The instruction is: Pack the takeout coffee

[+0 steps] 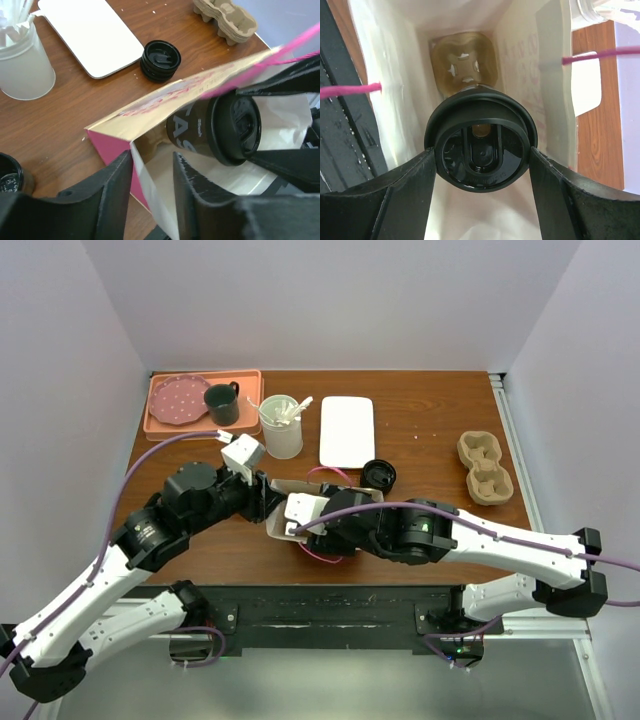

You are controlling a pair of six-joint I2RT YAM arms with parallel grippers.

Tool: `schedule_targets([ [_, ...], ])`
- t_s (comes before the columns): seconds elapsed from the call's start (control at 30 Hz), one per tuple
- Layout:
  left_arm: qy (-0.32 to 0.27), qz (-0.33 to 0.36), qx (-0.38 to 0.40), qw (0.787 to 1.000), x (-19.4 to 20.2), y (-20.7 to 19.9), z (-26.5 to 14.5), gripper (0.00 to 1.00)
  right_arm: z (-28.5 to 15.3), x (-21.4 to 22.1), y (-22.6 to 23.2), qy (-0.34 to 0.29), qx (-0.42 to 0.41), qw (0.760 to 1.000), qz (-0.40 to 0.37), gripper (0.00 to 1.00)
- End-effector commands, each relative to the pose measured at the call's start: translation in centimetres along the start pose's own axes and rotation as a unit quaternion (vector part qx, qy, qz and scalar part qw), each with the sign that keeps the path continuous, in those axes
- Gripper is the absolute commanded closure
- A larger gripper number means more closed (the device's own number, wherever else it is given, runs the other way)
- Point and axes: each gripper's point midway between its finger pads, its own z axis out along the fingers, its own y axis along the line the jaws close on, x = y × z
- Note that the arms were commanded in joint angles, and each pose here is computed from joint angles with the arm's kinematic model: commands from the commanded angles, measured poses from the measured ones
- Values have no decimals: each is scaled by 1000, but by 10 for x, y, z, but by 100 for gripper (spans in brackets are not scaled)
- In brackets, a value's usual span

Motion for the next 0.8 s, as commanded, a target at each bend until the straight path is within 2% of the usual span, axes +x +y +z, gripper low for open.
schedule_targets([
  [0.0, -36, 89, -2, 995, -35, 1, -5, 52, -4, -12, -3, -38, 1, 999, -10, 56],
  [0.2, -1, 175, 72, 982, -28, -18, 8, 45, -4, -15, 1, -45, -11, 999, -7, 57],
  [0.47, -19, 255, 73, 964, -46, -16, 25, 44, -3, -7, 8, -50, -20, 999, -7, 58],
  [0.57, -8, 277, 118, 954, -37, -28, 30, 58, -5, -2, 9, -54, -18, 998, -6, 58],
  [0.63, -13, 279, 145, 949, -36, -37, 27, 76, -4, 4, 10, -48, -17, 999, -6, 58],
  [0.67, -16, 279, 150, 948, -36, -39, 25, 88, -7, 6, 8, -49, -14, 999, -4, 58],
  [0.77, -35, 276, 171, 945, -42, -49, 17, 100, -7, 13, 4, -40, 1, 999, -11, 58],
])
